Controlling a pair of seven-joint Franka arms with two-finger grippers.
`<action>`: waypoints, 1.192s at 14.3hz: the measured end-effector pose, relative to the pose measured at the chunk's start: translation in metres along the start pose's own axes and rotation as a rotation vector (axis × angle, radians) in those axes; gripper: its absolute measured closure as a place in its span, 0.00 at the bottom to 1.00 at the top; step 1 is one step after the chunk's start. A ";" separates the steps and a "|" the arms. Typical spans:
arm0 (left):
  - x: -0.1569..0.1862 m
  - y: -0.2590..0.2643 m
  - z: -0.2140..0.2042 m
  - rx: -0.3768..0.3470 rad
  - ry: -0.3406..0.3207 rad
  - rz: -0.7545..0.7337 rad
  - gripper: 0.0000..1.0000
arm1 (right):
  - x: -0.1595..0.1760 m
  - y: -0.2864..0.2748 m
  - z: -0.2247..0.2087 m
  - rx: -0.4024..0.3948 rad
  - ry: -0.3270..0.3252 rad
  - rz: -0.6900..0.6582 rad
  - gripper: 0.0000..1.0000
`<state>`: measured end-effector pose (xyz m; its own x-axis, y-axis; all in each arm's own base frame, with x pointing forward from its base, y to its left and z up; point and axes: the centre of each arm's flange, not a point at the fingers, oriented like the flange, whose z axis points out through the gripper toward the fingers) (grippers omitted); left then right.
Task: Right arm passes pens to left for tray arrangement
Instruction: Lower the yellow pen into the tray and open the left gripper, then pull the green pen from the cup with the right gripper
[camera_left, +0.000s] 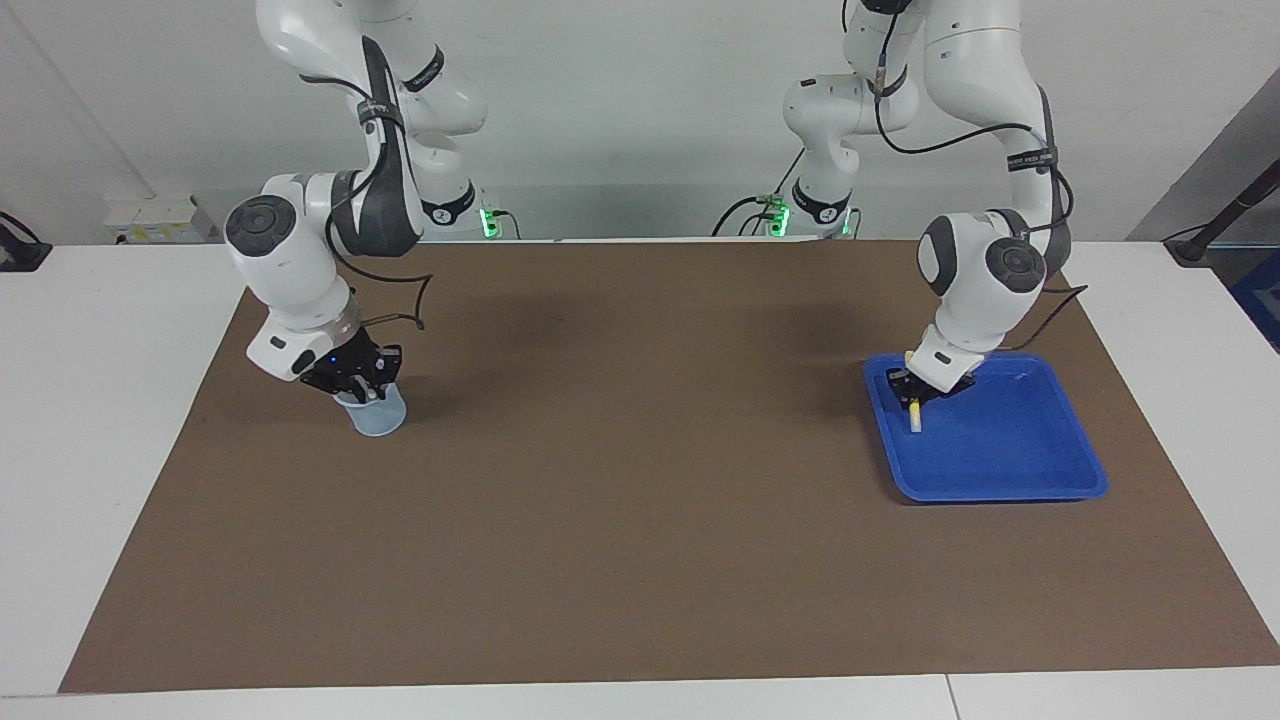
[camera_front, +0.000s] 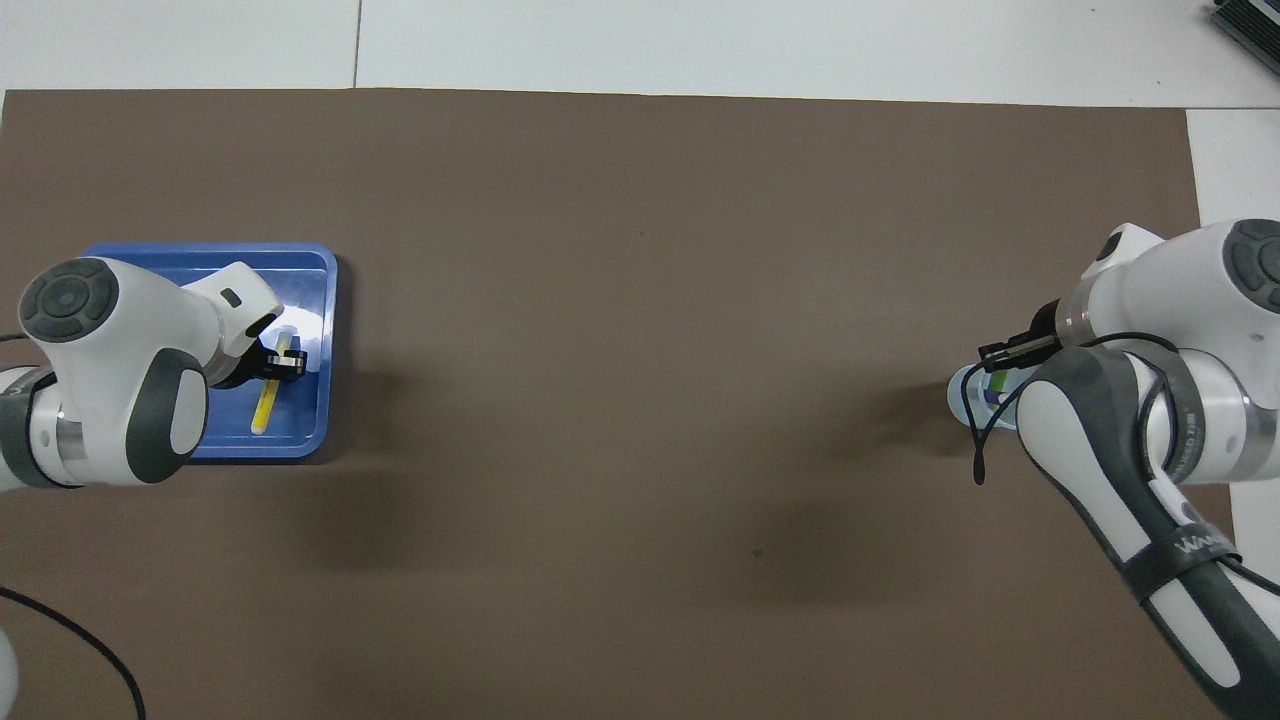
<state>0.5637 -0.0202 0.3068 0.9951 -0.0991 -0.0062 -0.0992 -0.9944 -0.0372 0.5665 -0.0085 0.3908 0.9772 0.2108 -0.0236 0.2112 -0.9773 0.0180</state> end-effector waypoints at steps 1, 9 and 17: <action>0.001 0.000 0.000 0.000 0.004 0.000 0.81 | 0.000 0.001 0.000 0.000 0.000 0.001 0.81; 0.005 0.002 0.004 0.028 0.023 0.055 0.79 | -0.001 0.006 -0.008 0.004 -0.026 -0.067 0.81; 0.007 0.001 0.008 0.039 0.017 0.079 0.20 | 0.012 0.000 -0.093 -0.055 -0.055 -0.175 0.81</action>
<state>0.5701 -0.0215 0.2987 0.9840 -0.1780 0.0059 -0.1770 -0.9813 -0.0760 0.5806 -0.0042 0.4834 0.9235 0.3741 -0.0853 0.3797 -0.9230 0.0631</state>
